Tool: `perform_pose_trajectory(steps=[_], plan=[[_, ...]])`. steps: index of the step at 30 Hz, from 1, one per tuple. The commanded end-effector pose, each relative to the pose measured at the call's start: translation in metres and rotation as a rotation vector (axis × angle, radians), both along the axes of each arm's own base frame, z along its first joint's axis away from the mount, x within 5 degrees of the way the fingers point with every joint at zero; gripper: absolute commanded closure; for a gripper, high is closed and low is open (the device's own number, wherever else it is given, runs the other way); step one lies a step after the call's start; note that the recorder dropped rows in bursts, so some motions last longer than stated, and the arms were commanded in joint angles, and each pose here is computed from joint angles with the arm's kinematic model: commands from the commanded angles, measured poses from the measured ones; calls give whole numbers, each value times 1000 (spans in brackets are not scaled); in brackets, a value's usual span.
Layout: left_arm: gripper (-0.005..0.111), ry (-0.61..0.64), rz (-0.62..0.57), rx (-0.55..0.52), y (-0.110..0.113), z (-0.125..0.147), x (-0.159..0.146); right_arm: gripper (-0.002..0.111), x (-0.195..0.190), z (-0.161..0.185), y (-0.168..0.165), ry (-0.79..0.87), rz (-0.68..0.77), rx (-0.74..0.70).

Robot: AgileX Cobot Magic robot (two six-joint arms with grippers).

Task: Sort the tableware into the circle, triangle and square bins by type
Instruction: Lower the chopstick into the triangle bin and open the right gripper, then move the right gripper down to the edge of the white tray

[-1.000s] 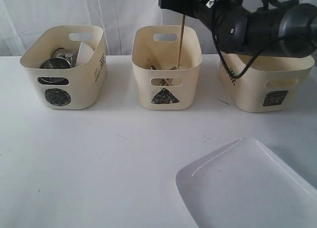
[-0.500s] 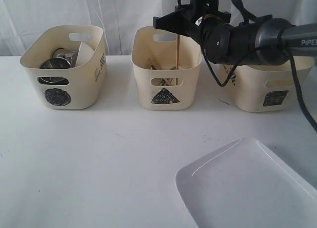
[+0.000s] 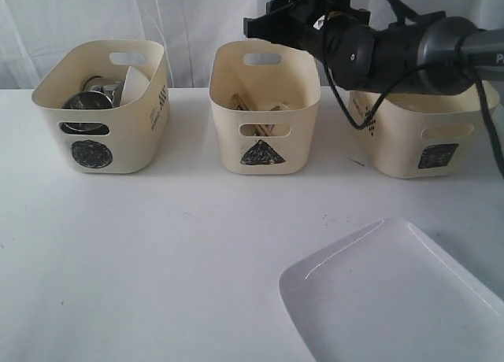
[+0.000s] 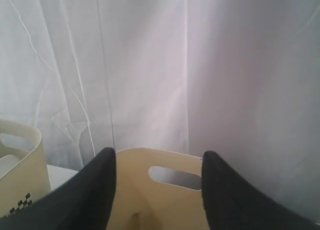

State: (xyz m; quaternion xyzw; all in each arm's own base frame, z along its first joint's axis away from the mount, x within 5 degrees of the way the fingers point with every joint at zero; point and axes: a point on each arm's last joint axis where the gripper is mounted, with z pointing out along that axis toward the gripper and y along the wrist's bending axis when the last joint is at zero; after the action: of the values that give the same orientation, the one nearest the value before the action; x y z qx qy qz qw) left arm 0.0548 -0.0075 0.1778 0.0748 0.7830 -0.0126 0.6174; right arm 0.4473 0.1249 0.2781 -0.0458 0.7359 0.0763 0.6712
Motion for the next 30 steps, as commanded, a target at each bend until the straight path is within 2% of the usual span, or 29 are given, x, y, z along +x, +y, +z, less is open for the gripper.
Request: perform_pose_trajectory(steps=[1, 7, 15, 24, 30], plan=[[54, -7, 4, -14, 0, 0, 0, 58, -17, 22, -8, -22, -3, 1], [54, -7, 4, -14, 0, 0, 0, 58, -53, 17, -23, 64, -26, 34], [54, -7, 4, -14, 0, 0, 0, 58, -128, 4, -53, 170, -106, 152], [54, -7, 4, -14, 0, 0, 0, 58, -219, -38, -78, 377, -195, 344], [54, -7, 4, -14, 0, 0, 0, 59, -251, -64, -82, 505, -196, 390]])
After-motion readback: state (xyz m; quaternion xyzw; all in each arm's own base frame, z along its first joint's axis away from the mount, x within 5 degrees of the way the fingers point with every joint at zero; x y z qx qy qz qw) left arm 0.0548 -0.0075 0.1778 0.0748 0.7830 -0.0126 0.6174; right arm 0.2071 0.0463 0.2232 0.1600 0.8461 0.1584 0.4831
